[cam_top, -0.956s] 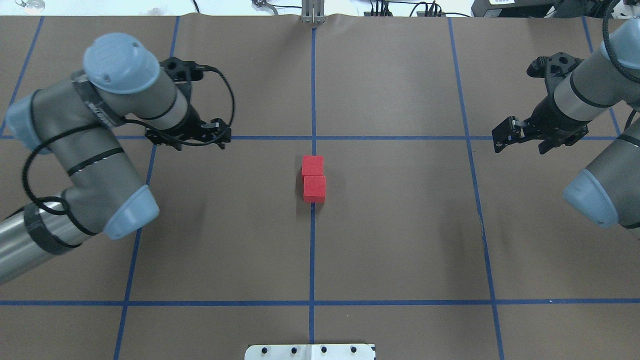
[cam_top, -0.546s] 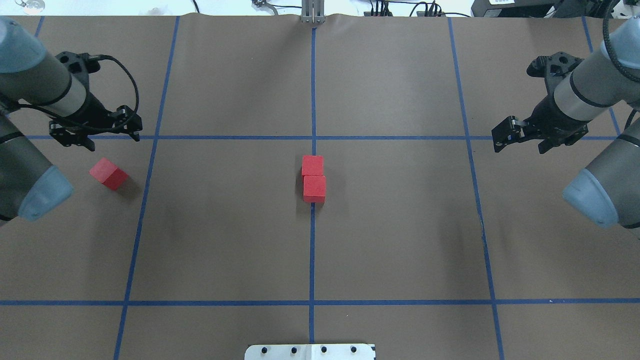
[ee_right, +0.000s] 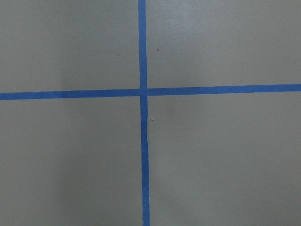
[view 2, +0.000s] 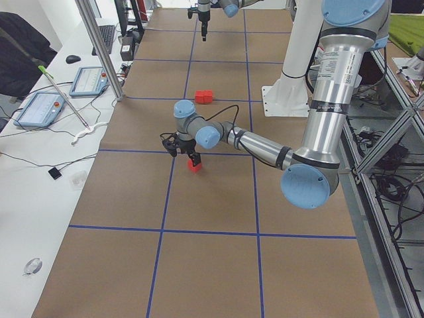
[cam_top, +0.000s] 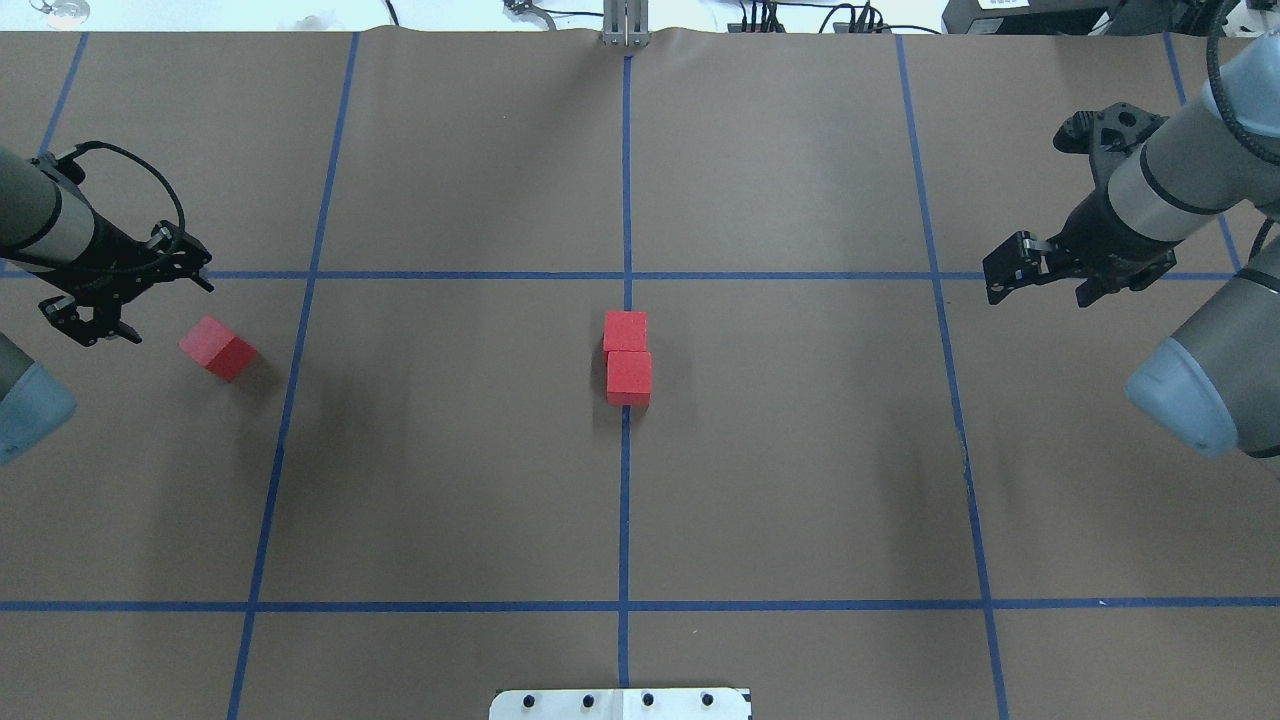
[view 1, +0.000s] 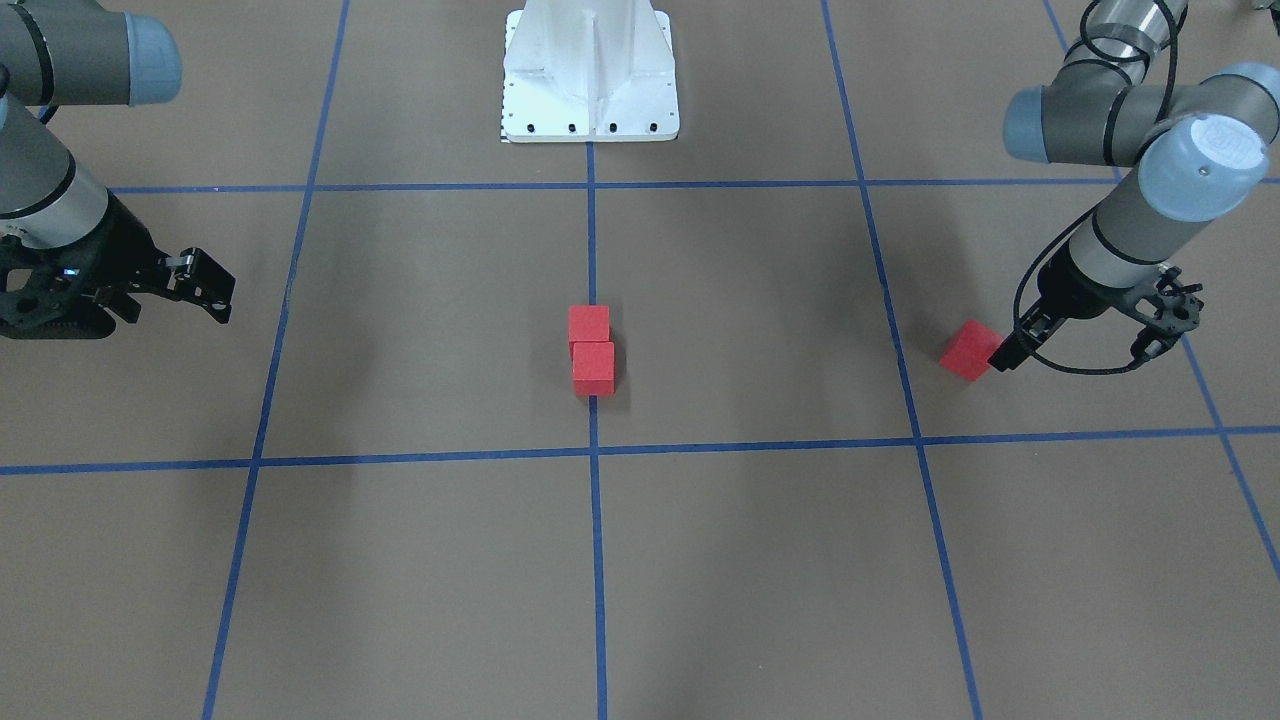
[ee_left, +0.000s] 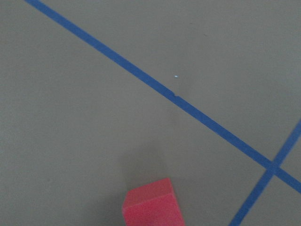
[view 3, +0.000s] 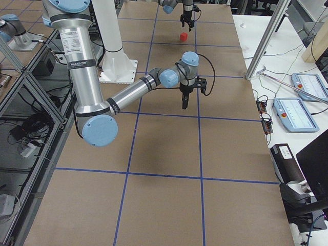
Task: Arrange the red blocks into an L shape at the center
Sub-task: 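Move the left gripper back toward the last red cube near the table edge, then grasp the last red cube with the left gripper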
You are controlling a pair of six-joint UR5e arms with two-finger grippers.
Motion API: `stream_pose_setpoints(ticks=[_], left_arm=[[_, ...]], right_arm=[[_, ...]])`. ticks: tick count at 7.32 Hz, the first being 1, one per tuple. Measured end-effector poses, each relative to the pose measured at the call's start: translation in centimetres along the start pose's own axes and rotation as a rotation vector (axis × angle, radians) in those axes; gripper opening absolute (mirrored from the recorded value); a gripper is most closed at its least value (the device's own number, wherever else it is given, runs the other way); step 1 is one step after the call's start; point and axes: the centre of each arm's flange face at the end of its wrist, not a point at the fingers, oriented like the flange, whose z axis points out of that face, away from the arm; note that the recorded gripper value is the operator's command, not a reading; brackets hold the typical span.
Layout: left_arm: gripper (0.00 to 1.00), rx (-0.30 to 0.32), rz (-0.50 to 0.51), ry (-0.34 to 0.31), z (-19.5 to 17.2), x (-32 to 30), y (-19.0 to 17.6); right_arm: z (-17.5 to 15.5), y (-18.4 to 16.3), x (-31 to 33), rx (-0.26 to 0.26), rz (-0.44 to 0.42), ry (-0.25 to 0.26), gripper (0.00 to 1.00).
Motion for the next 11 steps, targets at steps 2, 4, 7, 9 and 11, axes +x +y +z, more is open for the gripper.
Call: stream_pose_setpoints(ticks=[2, 4, 7, 9, 11], left_arm=[[0.99, -0.003, -0.068, 0.022, 1.4, 0.6, -0.7], [0.99, -0.003, -0.096, 0.013, 2.3, 0.4, -0.7], [0.73, -0.019, -0.105, -0.005, 3.5, 0.3, 0.9], [0.0, -0.024, -0.108, -0.015, 4.0, -0.2, 1.2], [0.0, -0.031, -0.098, -0.016, 4.0, -0.2, 1.3]], right_arm=[[-0.2, 0.1, -0.2, 0.004, 0.001, -0.004, 1.0], [-0.5, 0.2, -0.4, 0.008, -0.002, -0.008, 1.0], [-1.3, 0.5, -0.8, 0.019, 0.002, -0.02, 1.0], [-1.4, 0.5, -0.8, 0.02, 0.01, -0.021, 1.0], [-1.3, 0.6, -0.8, 0.018, 0.015, -0.02, 1.0]])
